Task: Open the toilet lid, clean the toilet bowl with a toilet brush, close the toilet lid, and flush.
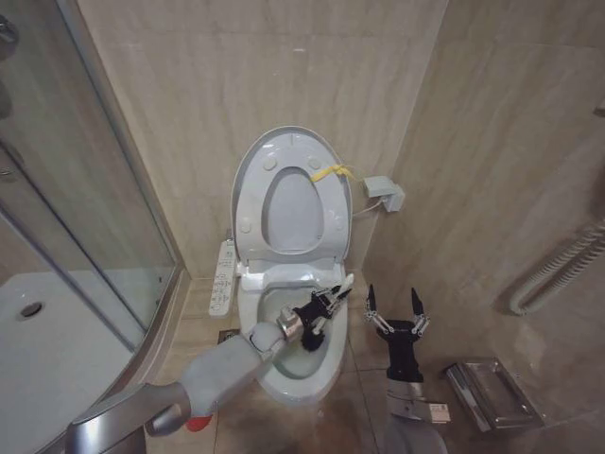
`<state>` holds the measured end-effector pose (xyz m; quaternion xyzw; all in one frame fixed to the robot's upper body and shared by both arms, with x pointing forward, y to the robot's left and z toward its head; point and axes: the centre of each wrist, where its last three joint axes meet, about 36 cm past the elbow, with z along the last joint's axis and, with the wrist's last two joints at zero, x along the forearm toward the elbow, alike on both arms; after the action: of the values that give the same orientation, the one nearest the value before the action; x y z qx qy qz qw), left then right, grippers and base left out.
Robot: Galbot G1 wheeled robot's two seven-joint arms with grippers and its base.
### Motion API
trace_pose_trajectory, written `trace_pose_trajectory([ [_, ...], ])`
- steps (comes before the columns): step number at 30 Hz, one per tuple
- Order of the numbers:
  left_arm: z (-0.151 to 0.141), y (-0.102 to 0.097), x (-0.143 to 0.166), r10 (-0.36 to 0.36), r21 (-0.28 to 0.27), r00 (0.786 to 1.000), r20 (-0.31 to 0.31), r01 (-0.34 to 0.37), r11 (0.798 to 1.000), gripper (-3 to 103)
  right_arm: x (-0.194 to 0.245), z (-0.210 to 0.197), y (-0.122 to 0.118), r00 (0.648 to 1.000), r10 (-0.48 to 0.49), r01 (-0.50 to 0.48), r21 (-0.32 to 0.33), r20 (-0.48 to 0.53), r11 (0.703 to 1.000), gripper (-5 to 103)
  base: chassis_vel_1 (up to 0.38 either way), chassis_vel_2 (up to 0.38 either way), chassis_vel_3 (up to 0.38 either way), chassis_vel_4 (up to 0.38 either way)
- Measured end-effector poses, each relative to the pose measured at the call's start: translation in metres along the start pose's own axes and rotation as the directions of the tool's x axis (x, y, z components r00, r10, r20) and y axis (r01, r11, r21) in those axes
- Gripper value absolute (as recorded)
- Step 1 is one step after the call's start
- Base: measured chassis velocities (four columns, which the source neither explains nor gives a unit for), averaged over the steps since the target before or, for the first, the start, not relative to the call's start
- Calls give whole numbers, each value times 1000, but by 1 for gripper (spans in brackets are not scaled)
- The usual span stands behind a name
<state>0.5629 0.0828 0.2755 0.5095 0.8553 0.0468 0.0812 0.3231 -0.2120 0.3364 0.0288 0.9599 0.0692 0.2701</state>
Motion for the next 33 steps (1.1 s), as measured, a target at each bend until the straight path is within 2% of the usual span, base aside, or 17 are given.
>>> trace_pose_trajectory([
  [3,27,12,30,-16,-31,997,-80,14,999,17,1,-1,-4,1000,-3,3,4,1,1000,100,0,0,0,0],
  [5,26,13,30,-19,-33,997,-77,16,999,17,1,-1,-6,1000,-3,3,7,-1,1000,100,0,0,0,0],
  [7,12,9,15,-8,-25,1000,-29,7,1000,17,0,1,-8,1000,0,0,9,0,1000,100,0,0,0,0],
  [8,12,9,15,-8,-25,1000,-29,7,1000,17,0,1,-8,1000,0,0,9,0,1000,100,0,0,0,0],
  [10,-15,-1,-14,10,-7,998,67,-9,1000,17,-2,1,-7,1000,4,-4,6,4,1000,100,0,0,0,0],
  [12,-18,-3,-17,16,-7,997,78,-16,1000,17,-3,1,-6,1000,6,-6,4,5,1000,100,0,0,0,0],
  [15,27,4,26,-4,-35,999,-54,2,999,17,-2,2,-4,1000,5,-5,0,1,1000,100,0,0,0,0],
  [17,36,5,35,-7,-42,997,-70,4,999,17,-1,2,-3,1000,4,-4,-2,-1,1000,100,0,0,0,0],
  [20,33,2,33,-8,-33,999,-52,6,999,17,-1,3,-5,1000,2,-2,1,-1,1000,100,0,0,0,0],
  [23,-2,-4,-4,21,-22,999,44,-20,1000,17,-1,6,-7,1000,6,-6,6,-7,1000,100,0,0,0,0],
  [25,-5,-3,-7,29,-28,998,48,-28,999,17,0,7,-6,1000,8,-8,4,-8,1000,100,0,0,0,0],
  [27,16,5,14,15,-43,999,-28,-17,999,17,0,7,-4,1000,7,-7,1,-9,1000,100,0,0,0,0],
  [29,23,9,23,5,-46,999,-50,-8,999,17,0,7,-4,1000,5,-5,1,-9,1000,100,0,0,0,0],
  [31,25,11,27,-7,-45,998,-55,5,999,17,0,6,-4,1000,4,-4,1,-8,1000,100,0,0,0,0],
  [33,16,7,19,-9,-37,1000,-20,8,999,17,0,8,-5,1000,4,-4,3,-10,1000,100,0,0,0,0],
])
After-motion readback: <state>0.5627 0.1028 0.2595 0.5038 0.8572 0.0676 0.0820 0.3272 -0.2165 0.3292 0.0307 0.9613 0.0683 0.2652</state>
